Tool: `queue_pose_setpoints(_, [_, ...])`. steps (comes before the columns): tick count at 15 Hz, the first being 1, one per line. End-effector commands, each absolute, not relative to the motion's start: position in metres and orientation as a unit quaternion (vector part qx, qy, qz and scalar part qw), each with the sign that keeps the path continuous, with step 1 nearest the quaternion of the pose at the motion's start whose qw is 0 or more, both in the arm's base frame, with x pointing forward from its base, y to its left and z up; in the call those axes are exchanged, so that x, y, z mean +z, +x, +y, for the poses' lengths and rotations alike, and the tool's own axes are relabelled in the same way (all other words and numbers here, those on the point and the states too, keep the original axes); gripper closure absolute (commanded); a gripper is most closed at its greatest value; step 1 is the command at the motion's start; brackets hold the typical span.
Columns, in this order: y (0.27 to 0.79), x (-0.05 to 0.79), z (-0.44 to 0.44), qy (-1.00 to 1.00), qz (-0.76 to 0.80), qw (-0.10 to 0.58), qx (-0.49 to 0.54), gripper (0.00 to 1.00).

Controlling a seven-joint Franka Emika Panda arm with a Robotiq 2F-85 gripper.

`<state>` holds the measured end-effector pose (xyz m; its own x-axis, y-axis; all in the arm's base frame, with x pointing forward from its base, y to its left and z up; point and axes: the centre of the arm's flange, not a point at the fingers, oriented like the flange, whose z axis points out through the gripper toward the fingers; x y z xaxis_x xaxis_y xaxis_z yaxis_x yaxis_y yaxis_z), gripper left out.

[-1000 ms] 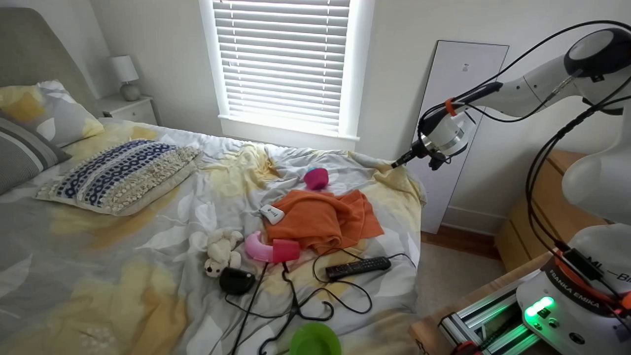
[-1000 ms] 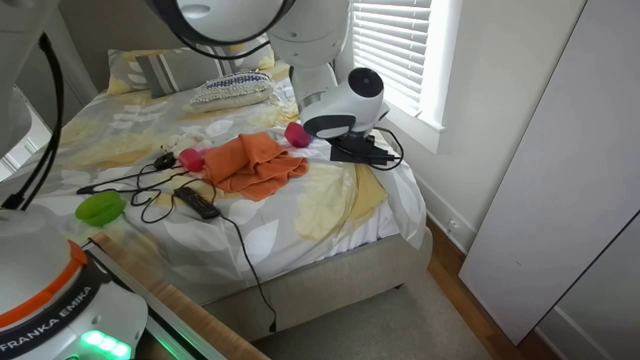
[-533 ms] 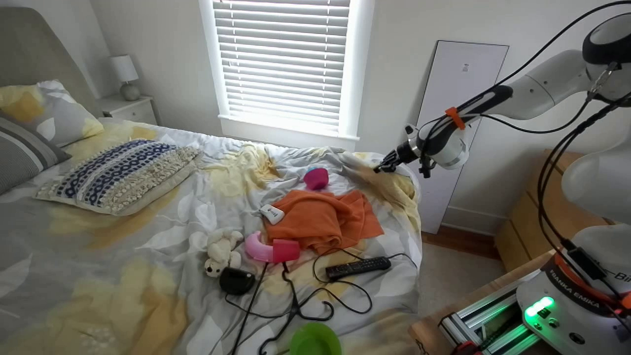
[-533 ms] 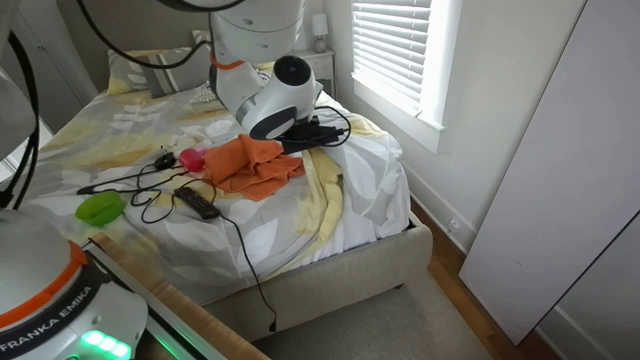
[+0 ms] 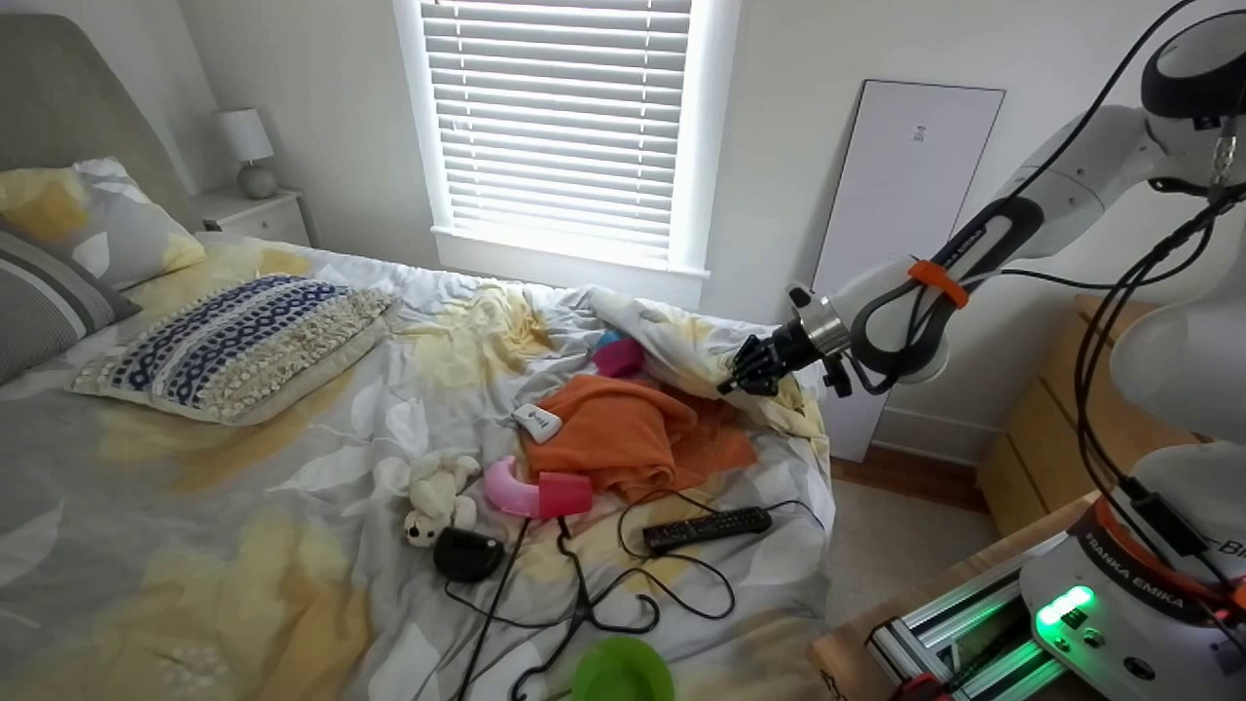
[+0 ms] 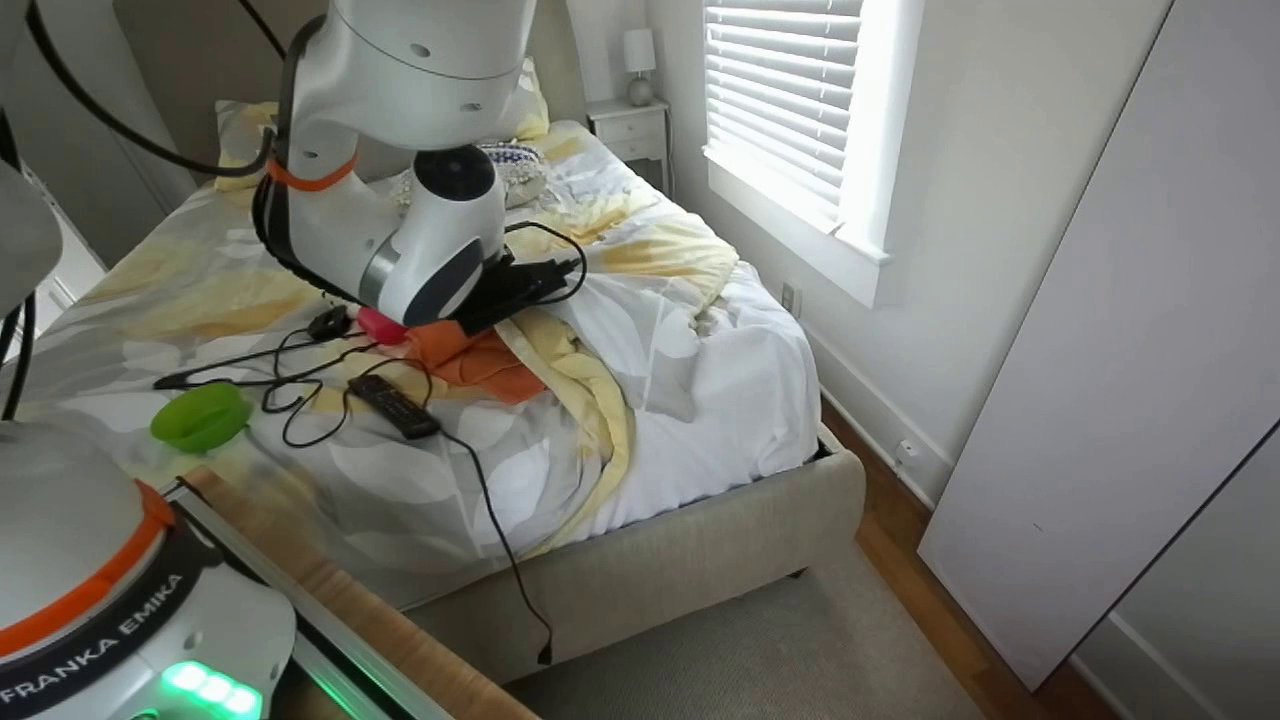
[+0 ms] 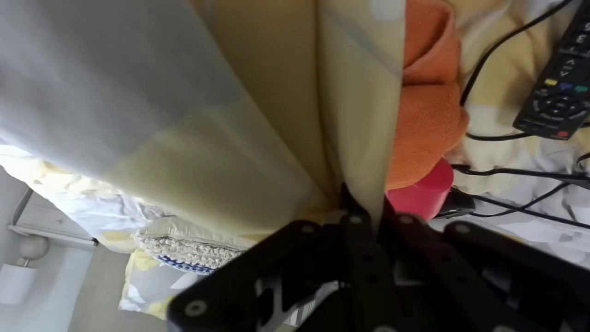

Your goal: Pull the corner of the bed covers

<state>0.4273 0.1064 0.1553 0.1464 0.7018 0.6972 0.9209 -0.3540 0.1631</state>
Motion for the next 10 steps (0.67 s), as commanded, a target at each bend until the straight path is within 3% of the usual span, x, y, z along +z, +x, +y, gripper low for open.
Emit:
queue_pose_setpoints(1, [0.428,0.156,0.106,-0.741,-0.549,0.151,-0.357,0.93])
queue_pose_setpoints(5, [0.428,0.157,0.105,-0.740,-0.550,0.148,-0.357,0.93])
queue_pose_setpoints(6, [0.429,0.163,0.125,-0.716,-0.567,0.168,-0.371,0.98])
queue_pose_setpoints(10, [0.414,0.177,0.214,-0.642,-0.647,0.180,-0.370,0.98])
